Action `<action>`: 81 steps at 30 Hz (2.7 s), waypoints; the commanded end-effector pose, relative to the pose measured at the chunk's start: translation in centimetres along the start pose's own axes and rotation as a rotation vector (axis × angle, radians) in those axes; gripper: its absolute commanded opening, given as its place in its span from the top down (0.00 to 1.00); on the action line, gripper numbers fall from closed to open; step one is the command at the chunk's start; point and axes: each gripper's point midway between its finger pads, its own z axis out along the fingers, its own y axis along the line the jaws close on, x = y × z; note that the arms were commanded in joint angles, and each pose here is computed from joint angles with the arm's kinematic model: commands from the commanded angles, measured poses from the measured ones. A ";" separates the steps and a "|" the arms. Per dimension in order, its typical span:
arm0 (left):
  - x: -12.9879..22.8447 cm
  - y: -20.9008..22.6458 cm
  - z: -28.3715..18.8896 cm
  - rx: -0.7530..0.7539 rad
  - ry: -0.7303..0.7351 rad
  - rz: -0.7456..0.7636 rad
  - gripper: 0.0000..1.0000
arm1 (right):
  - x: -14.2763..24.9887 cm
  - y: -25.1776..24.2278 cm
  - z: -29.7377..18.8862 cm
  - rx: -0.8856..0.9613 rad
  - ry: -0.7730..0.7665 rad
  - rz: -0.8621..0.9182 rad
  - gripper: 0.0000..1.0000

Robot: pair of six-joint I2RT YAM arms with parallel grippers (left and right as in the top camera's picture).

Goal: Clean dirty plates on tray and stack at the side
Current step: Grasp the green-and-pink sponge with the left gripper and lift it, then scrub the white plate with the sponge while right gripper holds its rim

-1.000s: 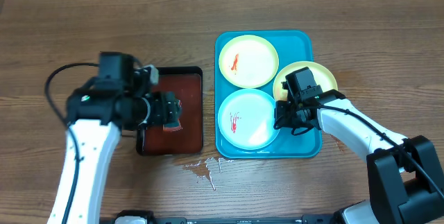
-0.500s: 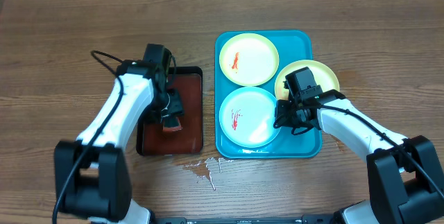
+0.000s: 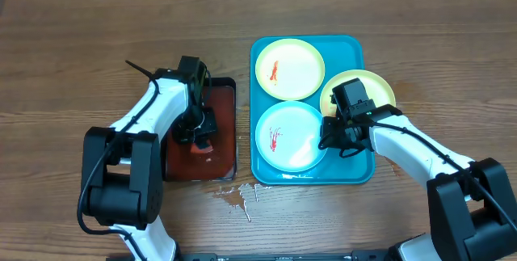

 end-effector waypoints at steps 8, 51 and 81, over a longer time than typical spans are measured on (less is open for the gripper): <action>-0.5 0.7 -1.3 -0.045 -0.036 0.051 0.46 | 0.8 -0.8 0.1 0.041 0.028 0.009 0.96; -0.2 -7.3 -7.4 0.152 -0.097 0.162 0.96 | 1.2 -1.0 0.0 0.048 0.042 0.011 0.96; 2.5 -19.0 2.9 0.168 0.010 0.002 0.96 | 1.1 -0.6 0.1 0.030 0.043 0.011 0.96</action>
